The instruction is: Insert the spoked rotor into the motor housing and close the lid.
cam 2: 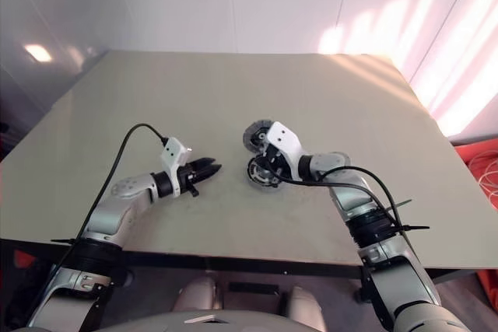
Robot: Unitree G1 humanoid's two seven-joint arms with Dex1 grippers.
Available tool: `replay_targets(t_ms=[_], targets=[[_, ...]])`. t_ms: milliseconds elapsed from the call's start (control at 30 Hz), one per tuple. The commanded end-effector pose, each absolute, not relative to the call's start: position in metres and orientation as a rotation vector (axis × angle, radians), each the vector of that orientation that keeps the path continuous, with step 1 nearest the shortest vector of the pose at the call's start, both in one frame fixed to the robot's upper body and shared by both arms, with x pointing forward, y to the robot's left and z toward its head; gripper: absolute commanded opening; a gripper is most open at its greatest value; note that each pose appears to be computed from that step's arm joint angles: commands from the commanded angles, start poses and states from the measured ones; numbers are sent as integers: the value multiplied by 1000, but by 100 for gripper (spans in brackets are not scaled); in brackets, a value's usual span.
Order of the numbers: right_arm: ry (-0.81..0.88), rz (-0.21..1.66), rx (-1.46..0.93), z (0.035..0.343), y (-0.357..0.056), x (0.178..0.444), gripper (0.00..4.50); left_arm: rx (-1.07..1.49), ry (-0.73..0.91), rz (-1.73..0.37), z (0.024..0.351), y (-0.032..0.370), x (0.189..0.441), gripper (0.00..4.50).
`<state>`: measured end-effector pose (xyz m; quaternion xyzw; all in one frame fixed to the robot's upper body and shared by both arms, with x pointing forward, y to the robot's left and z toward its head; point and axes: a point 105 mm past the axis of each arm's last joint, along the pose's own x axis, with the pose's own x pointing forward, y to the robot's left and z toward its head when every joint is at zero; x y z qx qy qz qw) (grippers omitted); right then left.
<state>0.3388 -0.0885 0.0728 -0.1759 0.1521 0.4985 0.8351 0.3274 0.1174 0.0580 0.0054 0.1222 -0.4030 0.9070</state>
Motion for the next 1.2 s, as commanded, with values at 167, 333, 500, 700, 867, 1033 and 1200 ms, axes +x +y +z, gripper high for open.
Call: replay_targets(t_ms=[167, 333, 500, 700, 867, 1033, 1200], targets=[[229, 1014, -361, 108, -95, 353, 2, 33, 192, -844, 72, 117, 333, 149], [332, 1014, -356, 73, -101, 345, 2, 31, 191, -851, 72, 118, 334, 149], [399, 997, -363, 50, -109, 341, 2, 26, 198, -862, 72, 118, 332, 149], [169, 983, -416, 102, -109, 357, 2, 23, 198, -870, 71, 118, 333, 149], [86, 1148, -662, 153, -110, 345, 2, 23, 199, -878, 70, 117, 334, 149], [104, 1313, -921, 166, -122, 328, 40, 26, 199, -882, 69, 118, 337, 149], [167, 1440, -1077, 158, -128, 320, 187, 29, 198, -884, 68, 118, 338, 149]])
